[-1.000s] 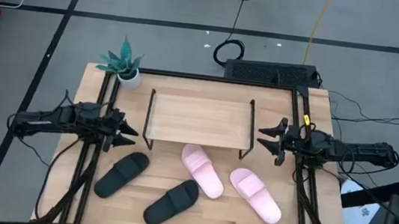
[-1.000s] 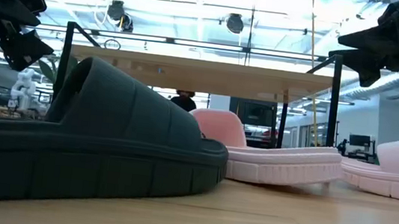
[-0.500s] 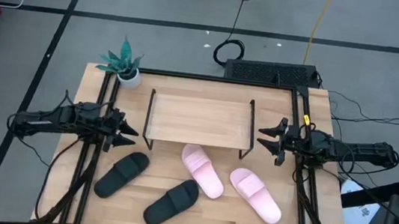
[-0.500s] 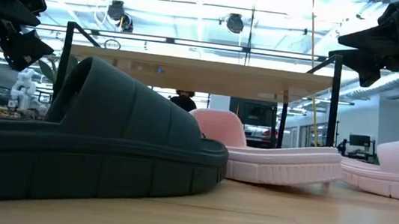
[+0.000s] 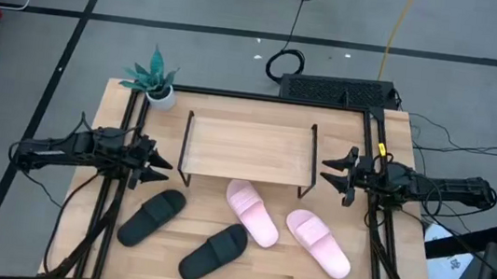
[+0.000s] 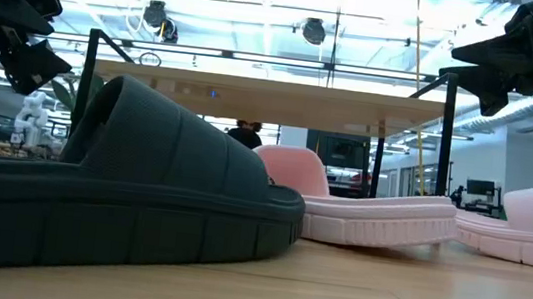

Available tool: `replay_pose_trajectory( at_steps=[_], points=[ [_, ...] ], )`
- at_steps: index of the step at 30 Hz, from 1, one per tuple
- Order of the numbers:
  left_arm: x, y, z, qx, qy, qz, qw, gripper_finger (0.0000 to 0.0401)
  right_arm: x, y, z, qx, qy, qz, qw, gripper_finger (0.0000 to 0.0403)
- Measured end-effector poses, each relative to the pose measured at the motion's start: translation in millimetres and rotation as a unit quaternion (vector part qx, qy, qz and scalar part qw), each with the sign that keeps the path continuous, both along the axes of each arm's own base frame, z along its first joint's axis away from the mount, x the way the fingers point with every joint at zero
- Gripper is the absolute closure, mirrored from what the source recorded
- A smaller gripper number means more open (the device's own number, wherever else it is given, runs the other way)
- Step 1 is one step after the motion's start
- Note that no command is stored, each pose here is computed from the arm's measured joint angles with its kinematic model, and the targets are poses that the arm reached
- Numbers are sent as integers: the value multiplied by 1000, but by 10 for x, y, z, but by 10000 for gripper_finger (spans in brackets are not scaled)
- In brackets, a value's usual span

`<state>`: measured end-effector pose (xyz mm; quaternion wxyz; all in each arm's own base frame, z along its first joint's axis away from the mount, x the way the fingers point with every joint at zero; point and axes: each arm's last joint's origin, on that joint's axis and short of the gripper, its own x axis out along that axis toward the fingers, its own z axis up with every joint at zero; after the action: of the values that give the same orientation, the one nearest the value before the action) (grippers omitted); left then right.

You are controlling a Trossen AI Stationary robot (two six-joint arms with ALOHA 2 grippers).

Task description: Pick and place slides into the shelf

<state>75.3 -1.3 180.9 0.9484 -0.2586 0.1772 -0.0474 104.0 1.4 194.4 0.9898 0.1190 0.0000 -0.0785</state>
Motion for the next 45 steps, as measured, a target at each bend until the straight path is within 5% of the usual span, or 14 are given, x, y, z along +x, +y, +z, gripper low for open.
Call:
replay_pose_trajectory(
  at_steps=[12,24,34,45],
  points=[
    [0,0,0,0,0,0,1000,171,0,1,55,5,-30,0,1000,220],
    [0,0,0,1,0,0,1000,171,-68,-6,383,146,-221,21,964,220],
    [15,58,31,110,-23,68,991,171,-85,-13,463,208,-273,29,939,220],
    [50,70,206,62,-110,105,986,171,-41,-9,568,200,-329,39,922,220]
  ],
)
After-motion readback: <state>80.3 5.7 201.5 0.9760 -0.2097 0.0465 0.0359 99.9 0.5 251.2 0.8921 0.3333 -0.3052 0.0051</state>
